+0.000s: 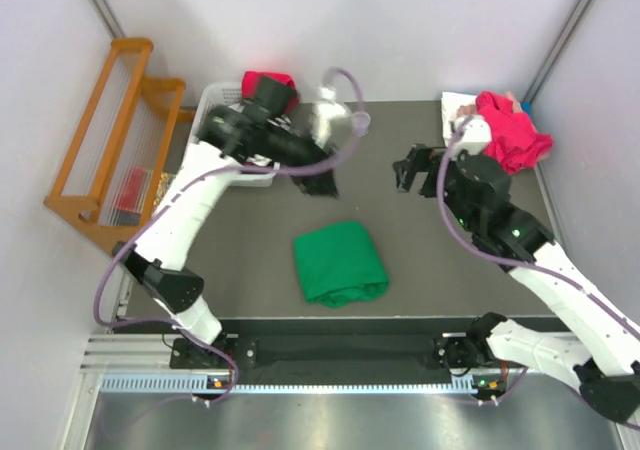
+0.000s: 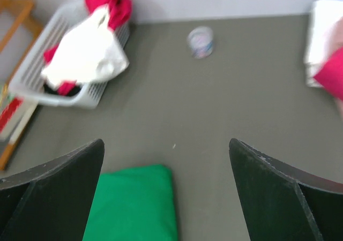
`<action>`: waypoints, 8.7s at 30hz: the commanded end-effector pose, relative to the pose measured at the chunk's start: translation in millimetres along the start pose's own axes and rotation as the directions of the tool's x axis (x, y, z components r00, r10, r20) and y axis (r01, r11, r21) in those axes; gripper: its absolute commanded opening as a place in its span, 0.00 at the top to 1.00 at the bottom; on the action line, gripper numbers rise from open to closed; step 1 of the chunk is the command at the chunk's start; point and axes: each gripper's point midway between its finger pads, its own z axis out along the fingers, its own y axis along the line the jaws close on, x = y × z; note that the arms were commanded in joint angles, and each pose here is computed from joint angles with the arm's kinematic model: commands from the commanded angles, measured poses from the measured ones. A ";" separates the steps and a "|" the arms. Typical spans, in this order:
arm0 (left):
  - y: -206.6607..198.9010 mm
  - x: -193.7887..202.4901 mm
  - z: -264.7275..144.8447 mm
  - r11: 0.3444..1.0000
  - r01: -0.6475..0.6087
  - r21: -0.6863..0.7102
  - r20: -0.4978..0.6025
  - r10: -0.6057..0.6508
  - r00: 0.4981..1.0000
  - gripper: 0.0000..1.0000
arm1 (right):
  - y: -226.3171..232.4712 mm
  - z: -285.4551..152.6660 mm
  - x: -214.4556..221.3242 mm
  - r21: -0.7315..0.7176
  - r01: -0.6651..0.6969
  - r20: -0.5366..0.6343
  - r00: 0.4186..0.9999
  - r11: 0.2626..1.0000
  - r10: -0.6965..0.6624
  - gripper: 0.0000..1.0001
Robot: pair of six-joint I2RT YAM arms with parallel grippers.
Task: Fold and stack the t-shirts
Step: Flatten the tshirt out
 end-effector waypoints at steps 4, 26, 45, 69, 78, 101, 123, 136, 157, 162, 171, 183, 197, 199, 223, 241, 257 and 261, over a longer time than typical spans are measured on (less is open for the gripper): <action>75.7 -7.8 -168.8 0.858 0.227 -0.460 0.451 0.005 0.893 0.49 | 69.0 1.4 82.7 -0.367 0.094 -0.326 0.919 0.925 -0.223 0.00; 192.7 195.6 -127.4 0.502 0.667 -0.551 0.405 -0.538 0.740 0.56 | 172.2 -61.1 267.4 -0.710 0.180 -0.490 0.569 0.681 -0.661 0.00; 169.2 151.1 -142.1 0.620 0.608 -0.496 0.417 -0.444 0.793 0.55 | 186.1 -54.1 345.8 -0.726 0.136 -0.561 0.450 0.674 -0.695 0.10; 166.9 108.7 -171.4 0.634 0.582 -0.509 0.478 -0.354 0.804 0.52 | 125.7 -11.2 314.3 -0.563 0.228 -0.605 0.542 0.795 -0.584 1.00; 165.3 107.6 -162.6 0.659 0.593 -0.463 0.475 -0.380 0.794 0.51 | 89.1 94.0 157.1 -0.400 0.183 -0.518 0.763 0.898 -0.387 1.00; 159.3 117.6 -151.2 0.695 0.562 -0.449 0.420 -0.392 0.819 0.46 | 130.5 -10.1 214.5 -0.521 0.140 -0.592 0.652 0.842 -0.474 0.00; 163.8 125.1 -142.3 0.683 0.583 -0.440 0.409 -0.426 0.807 0.44 | 118.9 -32.4 309.1 -0.517 0.018 -0.720 0.532 0.856 -0.446 0.22; 159.4 129.2 -145.1 0.684 0.560 -0.467 0.388 -0.411 0.825 0.44 | 110.9 -11.4 346.4 -0.496 0.053 -0.737 0.503 0.867 -0.452 0.40; 153.8 139.9 -139.8 0.684 0.562 -0.465 0.373 -0.424 0.825 0.44 | 33.7 17.8 250.7 -0.115 0.411 -0.658 0.650 0.905 -0.379 1.00; 154.3 136.0 -141.6 0.687 0.560 -0.463 0.377 -0.418 0.826 0.44 | -37.0 -12.4 164.1 0.292 0.102 -0.418 0.908 0.951 0.031 1.00; 142.3 117.0 -114.1 0.750 0.529 -0.396 0.329 -0.422 0.845 0.38 | -62.6 -29.2 121.0 0.335 0.019 -0.326 0.940 0.942 0.097 1.00; 111.5 104.2 2.2 0.884 0.308 -0.350 -0.039 -0.342 0.939 0.36 | -57.4 -21.9 124.7 0.310 0.040 -0.339 0.938 0.950 0.071 1.00; 85.1 109.4 135.7 0.961 0.148 -0.234 -0.218 -0.201 0.955 0.37 | -87.2 -15.4 118.5 0.443 0.034 -0.292 0.950 0.896 0.109 1.00; 74.1 101.4 141.5 0.963 0.108 -0.249 -0.180 -0.156 0.971 0.37 | -90.3 -12.7 119.6 0.449 0.021 -0.293 0.948 0.893 0.125 1.00; 44.4 96.5 234.9 0.896 -0.217 -0.387 -0.152 0.170 0.974 0.33 | -88.7 6.8 130.0 0.442 0.000 -0.328 0.931 0.897 0.162 1.00; 26.6 121.9 283.3 0.936 -0.141 -0.323 -0.218 0.072 0.973 0.31 | -112.9 11.8 126.5 0.487 -0.007 -0.316 0.931 0.874 0.183 1.00; 36.5 116.0 279.8 0.919 -0.143 -0.368 -0.217 0.064 0.974 1.00 | -108.4 12.3 134.0 0.458 -0.020 -0.330 0.924 0.889 0.191 1.00; 64.7 93.1 249.1 0.901 -0.094 -0.423 -0.162 0.027 0.986 1.00 | -109.7 12.2 133.9 0.460 -0.010 -0.332 0.925 0.888 0.183 1.00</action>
